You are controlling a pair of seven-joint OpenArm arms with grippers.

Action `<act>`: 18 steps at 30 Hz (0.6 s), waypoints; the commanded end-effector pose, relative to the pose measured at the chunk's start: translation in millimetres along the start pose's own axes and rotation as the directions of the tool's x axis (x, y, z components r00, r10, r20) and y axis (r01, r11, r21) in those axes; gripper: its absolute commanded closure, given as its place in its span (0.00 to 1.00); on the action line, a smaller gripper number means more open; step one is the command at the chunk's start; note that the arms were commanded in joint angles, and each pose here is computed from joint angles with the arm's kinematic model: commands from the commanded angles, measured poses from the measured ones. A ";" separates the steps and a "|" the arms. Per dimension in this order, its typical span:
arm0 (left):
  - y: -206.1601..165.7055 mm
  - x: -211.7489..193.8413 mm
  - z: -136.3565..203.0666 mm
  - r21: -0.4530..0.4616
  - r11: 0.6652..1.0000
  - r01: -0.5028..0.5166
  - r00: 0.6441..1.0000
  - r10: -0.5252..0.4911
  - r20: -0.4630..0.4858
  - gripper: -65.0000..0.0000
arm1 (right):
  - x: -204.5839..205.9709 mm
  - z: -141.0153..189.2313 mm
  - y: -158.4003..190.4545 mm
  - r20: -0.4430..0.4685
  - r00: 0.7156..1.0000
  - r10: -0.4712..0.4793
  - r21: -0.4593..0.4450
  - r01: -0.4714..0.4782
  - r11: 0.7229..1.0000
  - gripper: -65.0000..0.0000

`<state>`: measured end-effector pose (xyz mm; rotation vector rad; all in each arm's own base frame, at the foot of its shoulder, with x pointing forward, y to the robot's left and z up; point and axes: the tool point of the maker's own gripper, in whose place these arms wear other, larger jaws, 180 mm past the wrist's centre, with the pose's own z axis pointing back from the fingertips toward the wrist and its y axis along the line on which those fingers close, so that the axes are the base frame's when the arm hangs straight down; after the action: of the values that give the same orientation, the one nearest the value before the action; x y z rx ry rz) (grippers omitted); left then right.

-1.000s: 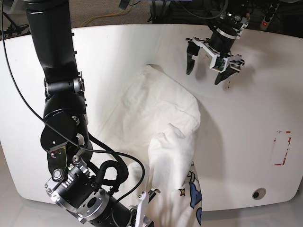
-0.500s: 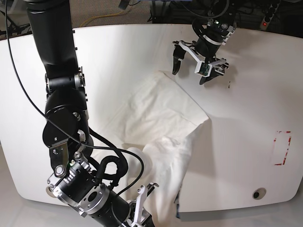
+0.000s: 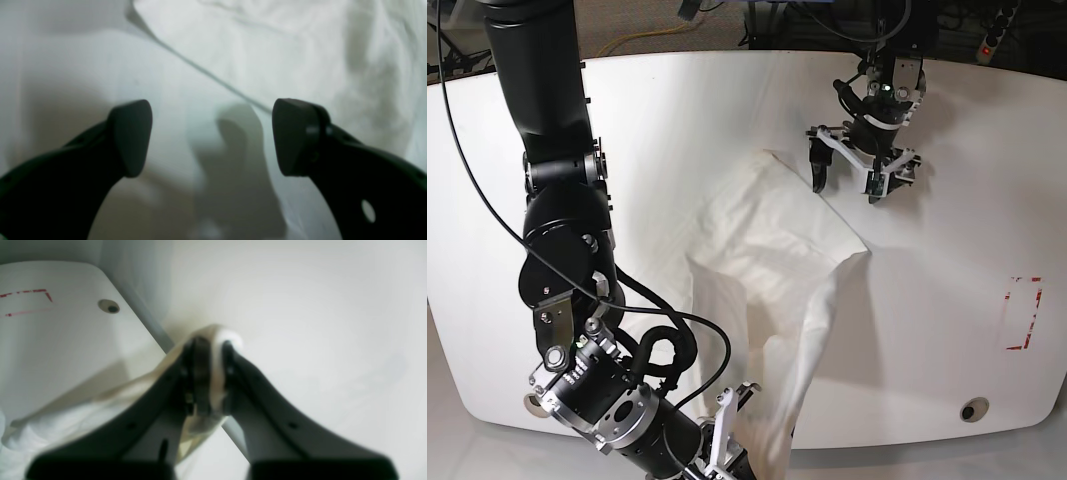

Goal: Fold the T-shirt properly
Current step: 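Lower the left gripper and grasp the shirt edge beside the right gripper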

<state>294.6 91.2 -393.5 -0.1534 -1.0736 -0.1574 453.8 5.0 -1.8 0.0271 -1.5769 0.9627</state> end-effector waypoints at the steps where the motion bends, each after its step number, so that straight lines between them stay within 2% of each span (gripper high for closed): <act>1: 2.9 16.1 -7.7 0.001 1.000 0.002 0.999 -0.002 0.049 0.19 | 22.8 5.2 -13.5 0.066 0.998 0.018 -0.032 -0.016 0.999 0.94; 6: 12.3 33.1 -30.0 0.009 1.000 0.014 0.997 -0.015 0.071 0.19 | 22.8 5.2 -13.5 0.066 0.998 0.018 -0.032 -0.016 0.999 0.94; 11: 36.2 44.1 -49.7 0.056 0.998 -0.002 0.997 -0.003 0.076 0.19 | 22.4 5.4 -13.8 0.065 0.998 0.019 -0.032 -0.017 0.999 0.94; 18: 41.9 51.7 -69.2 0.055 0.998 -0.002 0.998 -0.002 0.068 0.19 | 21.8 5.3 -13.5 0.064 0.998 0.018 -0.032 -0.016 0.999 0.94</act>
<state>374.7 119.0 -396.4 -0.0967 -1.0931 -0.1186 454.5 2.8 -2.3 0.0213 -1.5743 0.9616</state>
